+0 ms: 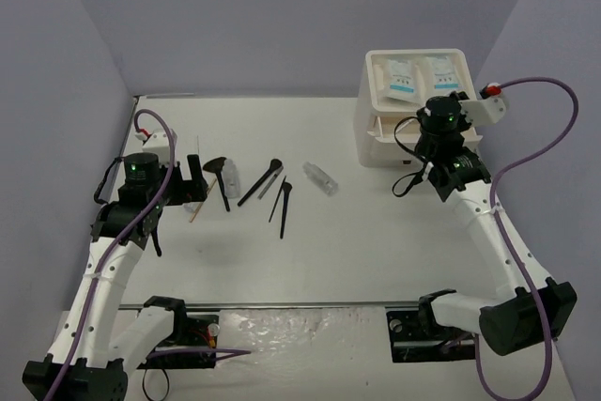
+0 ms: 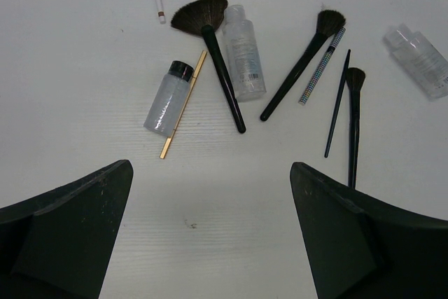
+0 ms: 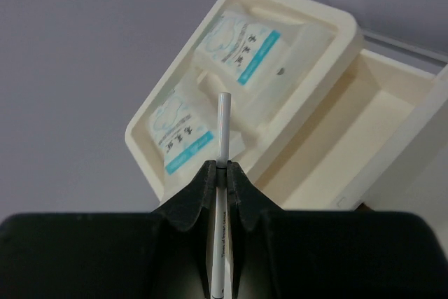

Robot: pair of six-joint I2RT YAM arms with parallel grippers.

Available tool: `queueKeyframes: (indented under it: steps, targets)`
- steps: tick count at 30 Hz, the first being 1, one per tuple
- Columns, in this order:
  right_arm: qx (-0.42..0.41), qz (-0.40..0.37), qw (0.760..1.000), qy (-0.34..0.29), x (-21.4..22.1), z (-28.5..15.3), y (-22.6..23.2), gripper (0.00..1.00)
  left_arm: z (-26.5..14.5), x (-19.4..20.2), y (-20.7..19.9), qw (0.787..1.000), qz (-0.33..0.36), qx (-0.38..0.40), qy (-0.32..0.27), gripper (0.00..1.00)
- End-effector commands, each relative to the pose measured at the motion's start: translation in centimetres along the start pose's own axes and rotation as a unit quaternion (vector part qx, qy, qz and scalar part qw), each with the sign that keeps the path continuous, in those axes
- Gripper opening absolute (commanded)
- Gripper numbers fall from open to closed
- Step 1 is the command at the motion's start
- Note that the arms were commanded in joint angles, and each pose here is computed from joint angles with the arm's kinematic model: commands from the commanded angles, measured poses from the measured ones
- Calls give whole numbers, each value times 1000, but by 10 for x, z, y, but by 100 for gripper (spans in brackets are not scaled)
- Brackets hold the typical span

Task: Organize the makeup

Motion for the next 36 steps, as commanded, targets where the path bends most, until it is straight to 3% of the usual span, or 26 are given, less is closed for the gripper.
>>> queueKeyframes:
  steps: [1,6,15,21,27,31,36]
  targets:
    - [54,115,991,-38,-21,27,-23,0,-3,-16,-6,999,-8,14,-30,94]
    - [71,135,988,-14,-16,62,-40,0,-2,-17,-7,999,-8,15,-30,94]
    - [59,142,988,30,5,85,-31,3,-2,-16,-7,999,-8,14,-27,94]
    - [42,142,987,61,19,86,-27,37,-1,-15,-7,1000,-8,14,-25,94]
    - [8,100,993,65,9,73,-22,58,1,-14,-12,999,-6,32,-17,94]
    - [-50,9,997,64,-8,54,-15,70,8,-12,-27,997,5,76,3,93]
    - [-133,-104,984,53,-23,11,-19,87,23,0,-56,991,53,107,67,92]
Point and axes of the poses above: each gripper's point midway between its finger pads, its own z axis out along the fingers, its own y axis along the line the jaws close on, x = y × z, the point moved 4 cm from there along -z, back along the fingers, and after that the axes turned 11 degrees about -z, right-handed, at the moved point
